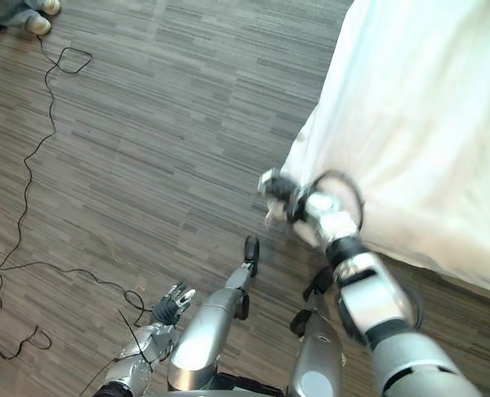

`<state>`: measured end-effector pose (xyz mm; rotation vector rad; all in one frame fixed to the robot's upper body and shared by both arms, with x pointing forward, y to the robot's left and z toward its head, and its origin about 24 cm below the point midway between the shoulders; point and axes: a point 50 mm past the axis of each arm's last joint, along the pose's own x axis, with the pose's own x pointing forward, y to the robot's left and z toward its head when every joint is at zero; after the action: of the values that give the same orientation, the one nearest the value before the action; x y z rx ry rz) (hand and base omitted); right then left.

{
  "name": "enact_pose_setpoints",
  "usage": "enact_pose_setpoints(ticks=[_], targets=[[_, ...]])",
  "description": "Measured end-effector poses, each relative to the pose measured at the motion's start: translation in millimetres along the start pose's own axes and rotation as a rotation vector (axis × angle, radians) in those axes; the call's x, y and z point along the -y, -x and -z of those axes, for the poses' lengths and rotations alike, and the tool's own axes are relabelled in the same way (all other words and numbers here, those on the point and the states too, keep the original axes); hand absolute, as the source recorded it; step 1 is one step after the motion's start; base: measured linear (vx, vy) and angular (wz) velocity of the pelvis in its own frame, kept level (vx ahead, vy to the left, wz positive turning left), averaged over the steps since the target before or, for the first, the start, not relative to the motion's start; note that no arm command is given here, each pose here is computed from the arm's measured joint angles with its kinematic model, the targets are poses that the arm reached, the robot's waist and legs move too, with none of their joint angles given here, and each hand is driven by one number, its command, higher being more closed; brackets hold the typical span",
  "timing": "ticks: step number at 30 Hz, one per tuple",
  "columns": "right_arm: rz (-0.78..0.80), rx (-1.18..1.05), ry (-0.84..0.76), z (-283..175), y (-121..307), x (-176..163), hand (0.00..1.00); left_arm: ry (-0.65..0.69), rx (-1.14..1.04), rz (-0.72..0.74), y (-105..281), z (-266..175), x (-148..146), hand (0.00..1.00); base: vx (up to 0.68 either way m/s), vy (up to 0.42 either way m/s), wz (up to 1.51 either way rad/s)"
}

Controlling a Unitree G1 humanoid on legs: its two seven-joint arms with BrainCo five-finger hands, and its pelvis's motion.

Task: Tidy the bed and pick cloth on bed and put in laundry

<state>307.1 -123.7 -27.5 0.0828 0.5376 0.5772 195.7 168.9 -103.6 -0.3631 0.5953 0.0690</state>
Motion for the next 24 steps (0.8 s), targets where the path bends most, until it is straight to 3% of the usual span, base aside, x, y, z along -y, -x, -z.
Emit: enact_pose_setpoints(ticks=[3, 8, 15, 19, 24], targets=[[-0.072, 0.010, -0.092, 37, 6, -18, 1.00, -0.035, -0.042, -0.058, 5, 9, -14, 0.00, -0.04, 0.001, -0.31], [-0.179, 0.187, -0.094, 32, 16, -43, 1.00, -0.102, -0.129, -0.131, 17, 29, -33, 0.00, 0.01, -0.041, -0.23], [-0.406, 0.688, -0.193, -68, 28, -98, 1.00, -0.133, -0.245, -0.219, 38, 57, -54, 0.00, 0.07, -0.028, -0.08], [-0.225, 0.816, -0.221, -120, 27, -66, 1.00, -0.157, -0.258, -0.214, 39, 59, -54, 0.00, 0.02, 0.001, -0.13], [0.024, 0.751, -0.199, -159, 28, -3, 1.00, -0.155, -0.215, -0.161, 26, 45, -45, 0.00, 0.01, 0.024, -0.17]])
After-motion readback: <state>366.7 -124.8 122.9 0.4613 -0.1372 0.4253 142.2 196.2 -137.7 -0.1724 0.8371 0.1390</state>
